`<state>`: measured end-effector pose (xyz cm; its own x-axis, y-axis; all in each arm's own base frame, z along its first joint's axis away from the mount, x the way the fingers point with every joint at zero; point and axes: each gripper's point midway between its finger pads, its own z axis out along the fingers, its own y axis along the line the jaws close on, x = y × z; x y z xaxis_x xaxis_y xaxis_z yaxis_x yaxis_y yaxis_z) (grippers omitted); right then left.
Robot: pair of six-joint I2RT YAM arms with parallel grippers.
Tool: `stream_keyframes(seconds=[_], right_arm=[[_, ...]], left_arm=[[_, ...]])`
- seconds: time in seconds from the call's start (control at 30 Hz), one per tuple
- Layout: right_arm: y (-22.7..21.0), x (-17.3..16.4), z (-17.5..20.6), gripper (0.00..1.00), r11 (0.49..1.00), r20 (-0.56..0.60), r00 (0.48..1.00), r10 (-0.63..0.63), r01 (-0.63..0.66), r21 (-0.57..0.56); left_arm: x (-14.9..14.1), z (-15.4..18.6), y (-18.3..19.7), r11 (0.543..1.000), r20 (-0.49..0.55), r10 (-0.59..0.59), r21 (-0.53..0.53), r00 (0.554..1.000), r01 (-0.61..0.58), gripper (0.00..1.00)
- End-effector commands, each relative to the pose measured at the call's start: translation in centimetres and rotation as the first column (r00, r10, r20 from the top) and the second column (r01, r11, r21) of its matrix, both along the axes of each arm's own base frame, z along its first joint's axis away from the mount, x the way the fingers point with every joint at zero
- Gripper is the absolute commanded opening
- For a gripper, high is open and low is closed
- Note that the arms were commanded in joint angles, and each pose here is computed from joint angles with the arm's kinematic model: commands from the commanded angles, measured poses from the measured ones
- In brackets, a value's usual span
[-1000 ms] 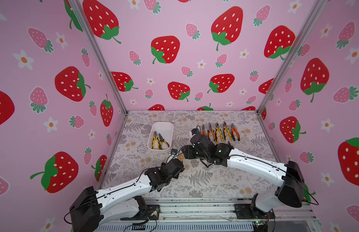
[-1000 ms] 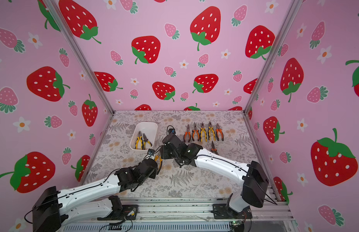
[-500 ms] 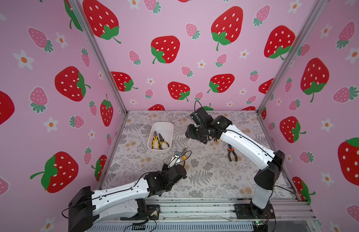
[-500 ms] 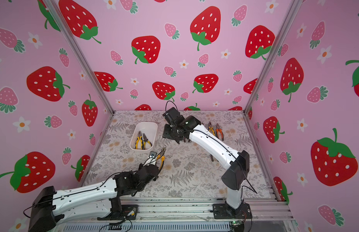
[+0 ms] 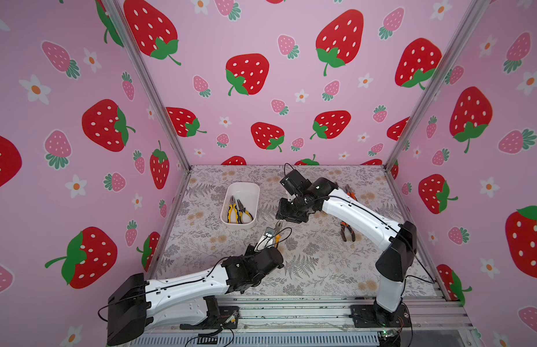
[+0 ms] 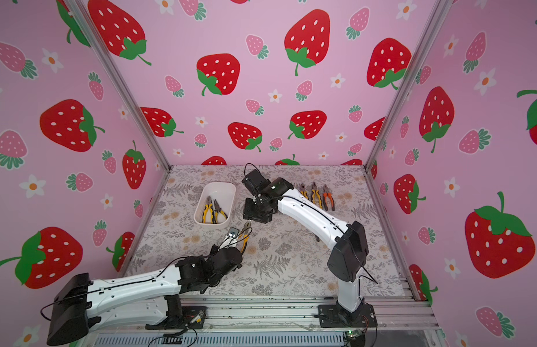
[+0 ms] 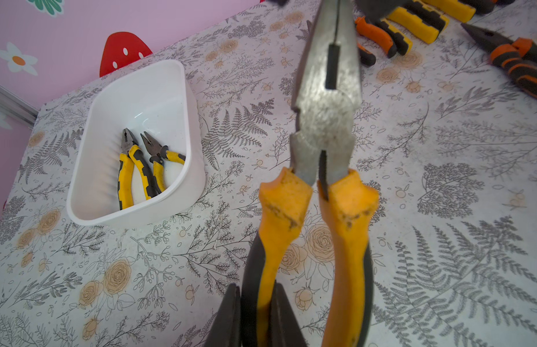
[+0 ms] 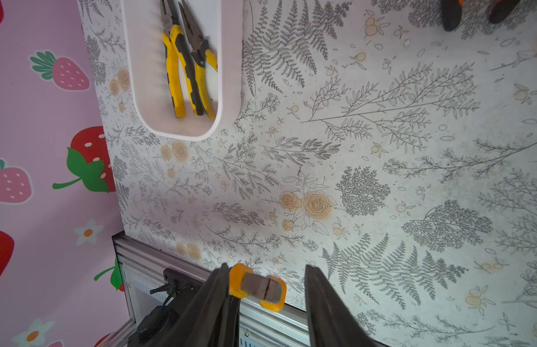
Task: Take the pliers out of the storage box
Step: Place the pliers at the center of the board.
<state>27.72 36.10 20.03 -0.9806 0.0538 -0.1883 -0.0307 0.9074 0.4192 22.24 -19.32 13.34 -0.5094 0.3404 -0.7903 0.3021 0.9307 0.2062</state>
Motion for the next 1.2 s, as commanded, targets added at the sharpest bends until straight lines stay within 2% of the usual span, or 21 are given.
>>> stream_keyframes(seconds=[0.0,0.43,0.53,0.6,0.97,1.07,1.17], right_arm=[[0.6,-1.0,-0.4,0.49,0.999,-0.043,0.999,0.017,-0.015,0.032],[1.6,-2.3,-1.6,0.47,0.998,-0.086,0.996,0.033,-0.028,0.063],[1.7,-2.6,-1.8,0.45,0.998,-0.093,0.995,0.034,-0.029,0.063],[1.8,-2.7,-1.9,0.38,0.997,-0.096,0.995,0.033,-0.027,0.067],[1.2,-3.2,-2.0,0.37,0.999,-0.069,0.998,-0.003,0.007,0.051],[1.1,-3.2,-2.2,0.31,0.999,-0.065,0.998,-0.016,0.019,0.045],[1.0,-3.2,-2.5,0.29,0.999,-0.066,0.997,-0.028,0.031,0.042]], left_arm=[[1.0,3.1,-0.8,0.997,0.073,0.032,-0.068,0.997,-0.027,0.0],[1.0,3.0,-0.8,0.998,0.071,0.036,-0.062,0.997,-0.031,0.0],[1.0,3.0,-0.8,0.998,0.071,0.037,-0.063,0.997,-0.032,0.0],[1.0,3.0,-0.8,0.997,0.07,0.036,-0.063,0.997,-0.032,0.0],[1.3,2.9,-0.9,0.997,0.061,0.065,-0.032,0.996,-0.064,0.0],[1.5,2.9,-0.9,0.997,0.058,0.082,-0.012,0.995,-0.082,0.0],[1.7,2.8,-1.0,0.996,0.057,0.09,0.005,0.994,-0.09,0.0]])
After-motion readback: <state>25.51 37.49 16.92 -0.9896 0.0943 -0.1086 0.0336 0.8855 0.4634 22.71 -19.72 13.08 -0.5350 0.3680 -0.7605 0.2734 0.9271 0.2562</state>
